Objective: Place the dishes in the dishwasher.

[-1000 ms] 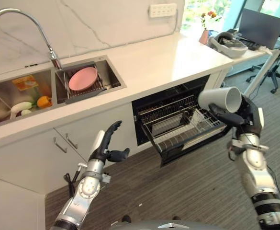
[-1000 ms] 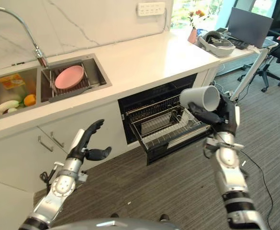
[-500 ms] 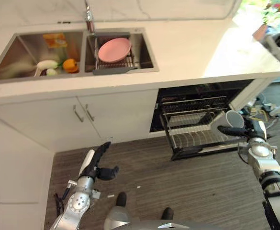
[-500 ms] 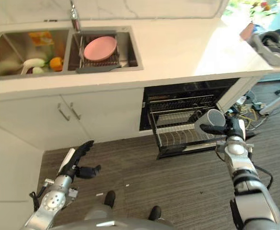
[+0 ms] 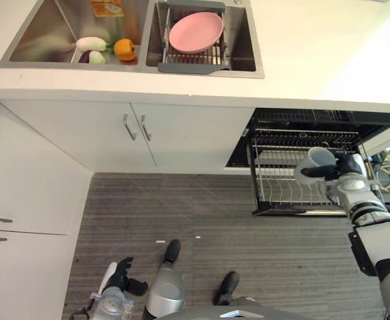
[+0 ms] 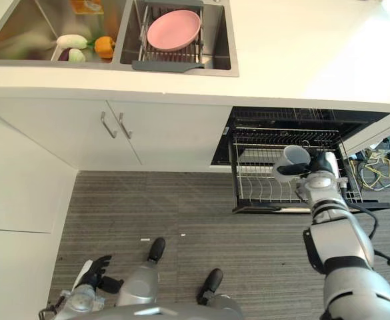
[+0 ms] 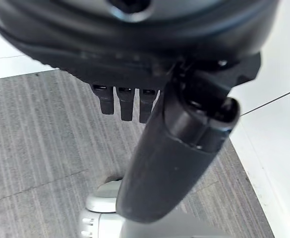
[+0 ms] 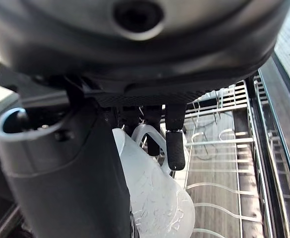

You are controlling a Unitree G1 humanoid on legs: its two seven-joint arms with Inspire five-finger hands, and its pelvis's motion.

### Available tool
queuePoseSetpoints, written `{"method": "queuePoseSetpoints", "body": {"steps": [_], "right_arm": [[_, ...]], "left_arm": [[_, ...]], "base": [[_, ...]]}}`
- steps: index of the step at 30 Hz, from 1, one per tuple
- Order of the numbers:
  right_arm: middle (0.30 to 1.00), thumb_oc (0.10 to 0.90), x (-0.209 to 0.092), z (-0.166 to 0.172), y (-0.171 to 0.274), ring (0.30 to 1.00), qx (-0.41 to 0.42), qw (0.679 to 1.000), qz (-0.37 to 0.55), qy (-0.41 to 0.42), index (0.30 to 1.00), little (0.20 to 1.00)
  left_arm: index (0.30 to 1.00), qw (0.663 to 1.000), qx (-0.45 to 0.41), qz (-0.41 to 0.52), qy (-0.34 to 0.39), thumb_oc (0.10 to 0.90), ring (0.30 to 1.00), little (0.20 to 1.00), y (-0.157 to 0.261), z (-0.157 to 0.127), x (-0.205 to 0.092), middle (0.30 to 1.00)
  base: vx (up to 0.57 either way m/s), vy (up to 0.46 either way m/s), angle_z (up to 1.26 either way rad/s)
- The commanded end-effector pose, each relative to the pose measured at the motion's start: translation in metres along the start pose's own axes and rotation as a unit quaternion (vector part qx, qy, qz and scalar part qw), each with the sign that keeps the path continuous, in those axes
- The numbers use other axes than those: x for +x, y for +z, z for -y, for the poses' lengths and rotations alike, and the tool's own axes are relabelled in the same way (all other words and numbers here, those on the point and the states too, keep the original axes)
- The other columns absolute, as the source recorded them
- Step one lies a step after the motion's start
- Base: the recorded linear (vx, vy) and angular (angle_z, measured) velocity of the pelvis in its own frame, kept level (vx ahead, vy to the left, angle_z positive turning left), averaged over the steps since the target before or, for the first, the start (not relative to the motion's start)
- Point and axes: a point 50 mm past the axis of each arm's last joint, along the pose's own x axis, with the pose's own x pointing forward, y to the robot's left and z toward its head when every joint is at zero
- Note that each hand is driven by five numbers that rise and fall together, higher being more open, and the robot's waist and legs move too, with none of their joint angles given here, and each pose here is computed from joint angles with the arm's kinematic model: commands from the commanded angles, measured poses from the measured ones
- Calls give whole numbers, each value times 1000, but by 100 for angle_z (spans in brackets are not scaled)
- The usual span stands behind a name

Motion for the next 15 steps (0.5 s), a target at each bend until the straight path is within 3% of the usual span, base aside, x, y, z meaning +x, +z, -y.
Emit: {"method": "queuePoseSetpoints", "body": {"steps": [1, 5, 9, 15], "right_arm": [[300, 400, 2, 16, 36, 300, -8, 997, 75, -28, 300, 300], [300, 400, 0, 0, 32, 300, -5, 997, 72, -4, 300, 300], [300, 400, -7, -37, 16, 300, 4, 998, 50, 47, 300, 300], [314, 409, -8, -43, 21, 314, -7, 997, 53, 49, 314, 314]], "left_arm": [[900, 999, -6, 26, 44, 800, 900, 900, 17, -18, 8, 900], [900, 999, -11, 16, 48, 800, 900, 900, 14, -19, 9, 900], [900, 999, -4, -4, 54, 800, 900, 900, 8, -22, 10, 900], [900, 998, 15, -9, 53, 800, 900, 900, 7, -23, 11, 900]], "base": [[11, -6, 6], [10, -4, 5], [5, -6, 6], [2, 1, 2]]}}
